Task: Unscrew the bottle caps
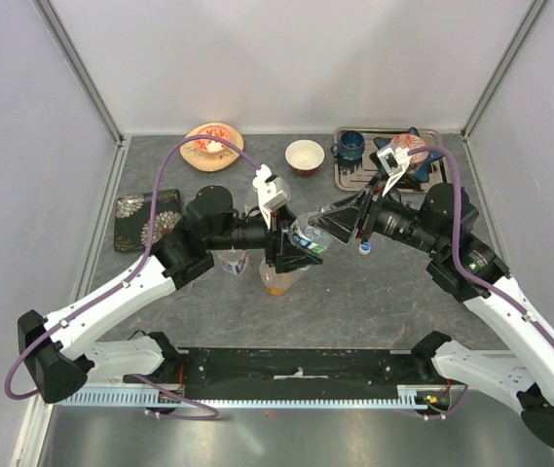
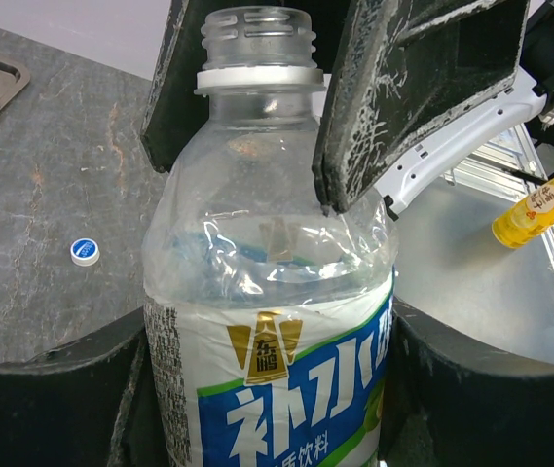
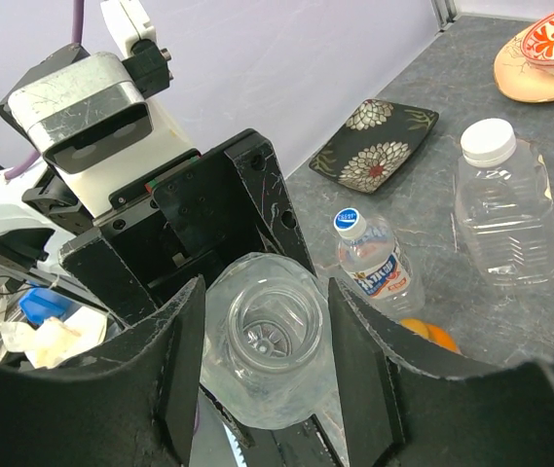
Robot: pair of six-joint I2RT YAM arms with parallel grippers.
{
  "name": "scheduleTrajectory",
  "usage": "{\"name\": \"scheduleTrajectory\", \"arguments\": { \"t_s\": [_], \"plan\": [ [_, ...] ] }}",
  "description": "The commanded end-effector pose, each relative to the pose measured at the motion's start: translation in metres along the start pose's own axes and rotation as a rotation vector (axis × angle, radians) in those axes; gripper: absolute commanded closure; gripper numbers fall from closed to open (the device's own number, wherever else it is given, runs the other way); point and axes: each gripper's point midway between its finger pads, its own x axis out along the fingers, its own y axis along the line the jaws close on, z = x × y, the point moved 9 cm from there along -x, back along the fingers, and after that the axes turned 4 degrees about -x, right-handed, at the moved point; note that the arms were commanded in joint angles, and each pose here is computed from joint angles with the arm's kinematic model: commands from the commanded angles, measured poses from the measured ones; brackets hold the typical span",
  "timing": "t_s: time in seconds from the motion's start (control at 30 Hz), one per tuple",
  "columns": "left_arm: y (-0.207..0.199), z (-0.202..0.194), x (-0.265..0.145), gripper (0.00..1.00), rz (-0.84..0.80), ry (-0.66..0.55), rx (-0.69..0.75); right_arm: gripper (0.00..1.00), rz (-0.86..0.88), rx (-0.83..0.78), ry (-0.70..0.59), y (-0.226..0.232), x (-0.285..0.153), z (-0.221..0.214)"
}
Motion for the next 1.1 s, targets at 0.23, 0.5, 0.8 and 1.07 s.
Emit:
{"name": "scheduleTrajectory", "arguments": {
  "t_s": [0.23, 0.5, 0.8, 1.07],
  "plan": [
    [-0.010, 0.013, -0.004, 0.63, -0.050, -0.070, 0.083, 0.42, 0.004, 0.016, -0.049, 0.012, -0.005, 0.016],
    [-0.015, 0.010, -0.014, 0.63, -0.033, -0.083, 0.099, 0.33, 0.018, 0.033, -0.080, 0.013, 0.000, 0.022],
    [-0.012, 0.012, -0.012, 0.62, -0.014, -0.086, 0.104, 0.85, 0.061, 0.049, -0.026, 0.011, 0.003, 0.011],
    [-0.003, 0.018, -0.011, 0.01, 0.099, -0.100, 0.079, 1.00, -0.026, -0.008, -0.064, 0.014, -0.009, 0.024]
  ]
}}
